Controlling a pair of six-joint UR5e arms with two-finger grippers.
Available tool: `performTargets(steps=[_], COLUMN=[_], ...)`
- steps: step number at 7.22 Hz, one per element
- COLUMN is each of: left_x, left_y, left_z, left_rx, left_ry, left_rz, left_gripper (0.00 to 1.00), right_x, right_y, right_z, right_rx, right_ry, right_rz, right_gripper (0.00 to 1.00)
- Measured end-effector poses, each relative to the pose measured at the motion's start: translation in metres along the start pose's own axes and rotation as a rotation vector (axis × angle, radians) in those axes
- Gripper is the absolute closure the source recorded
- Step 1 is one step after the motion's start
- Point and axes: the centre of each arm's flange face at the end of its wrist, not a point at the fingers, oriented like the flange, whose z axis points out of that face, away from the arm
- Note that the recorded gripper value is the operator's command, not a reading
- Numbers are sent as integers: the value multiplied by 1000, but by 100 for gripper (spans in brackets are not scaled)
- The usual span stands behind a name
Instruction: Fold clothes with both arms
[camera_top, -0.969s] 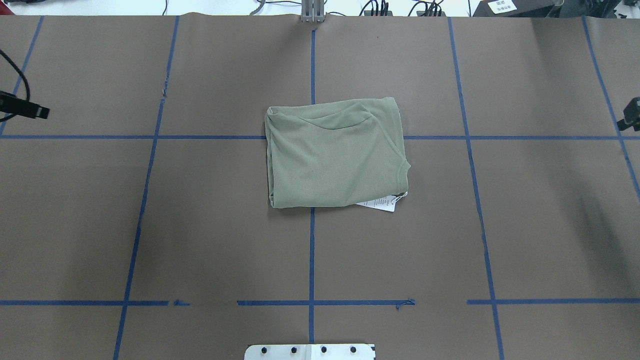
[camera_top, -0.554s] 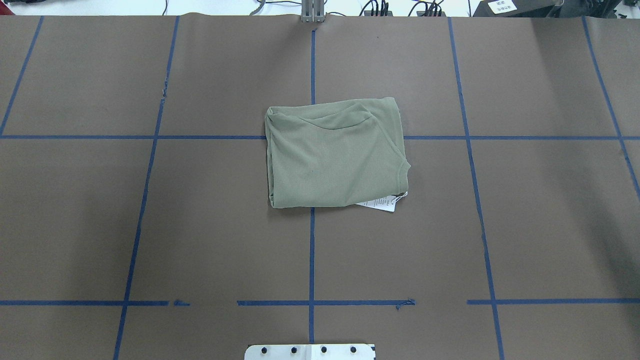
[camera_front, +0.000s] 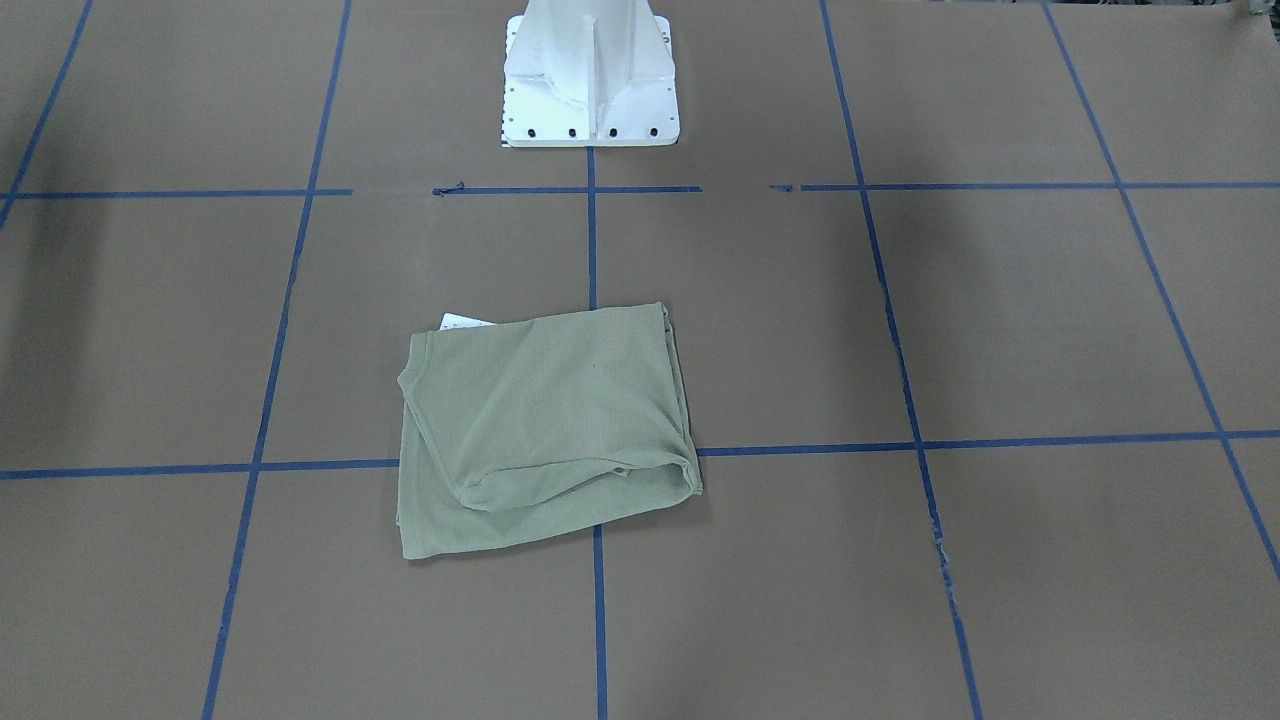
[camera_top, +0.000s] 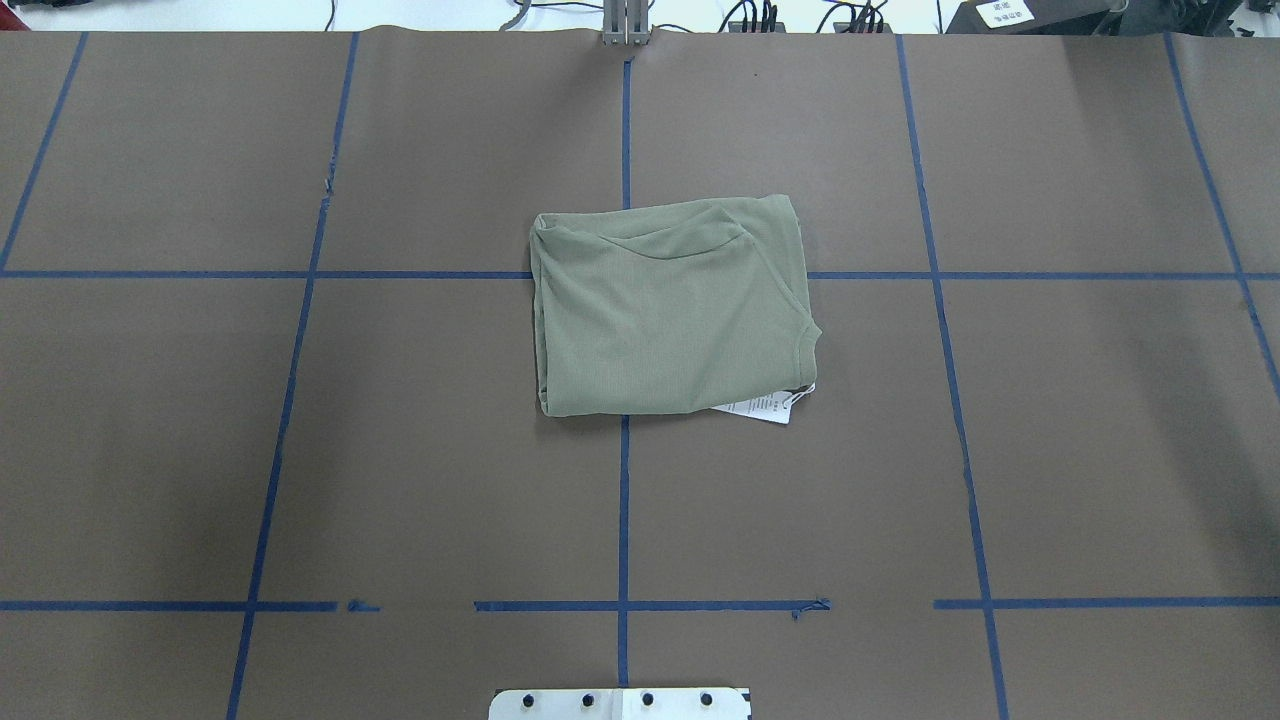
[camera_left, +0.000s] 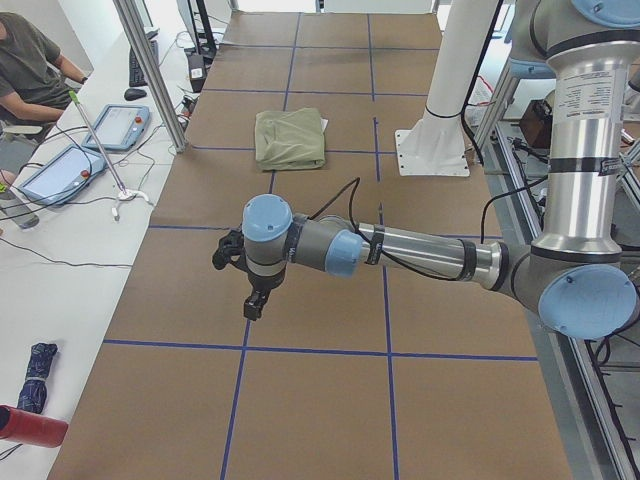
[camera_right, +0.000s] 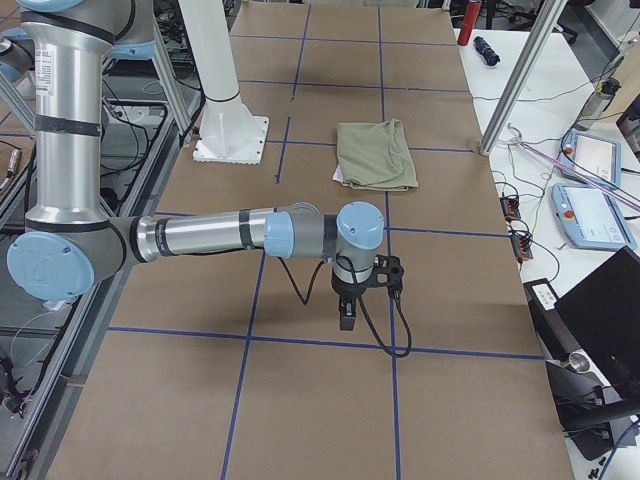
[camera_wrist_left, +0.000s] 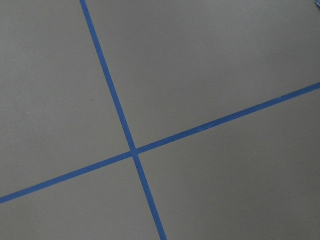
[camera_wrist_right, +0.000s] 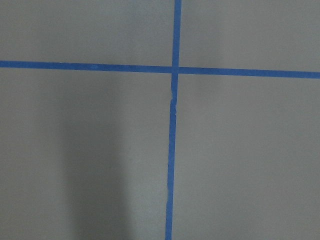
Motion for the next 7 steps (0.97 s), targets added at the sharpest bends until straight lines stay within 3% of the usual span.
performTargets(steps=[4, 7], left_x=[10, 9], left_y=[7, 8], left_z=[-9, -5], left_rx=[-10, -19], left_ry=[3, 8], left_rz=[-88, -111], left_gripper=[0, 0], right_x=[2, 0], right_y=[21, 22], right_z=[-9, -8], right_rx=[10, 11], right_ry=[70, 68], right_rz=[-19, -24], right_gripper=[0, 0])
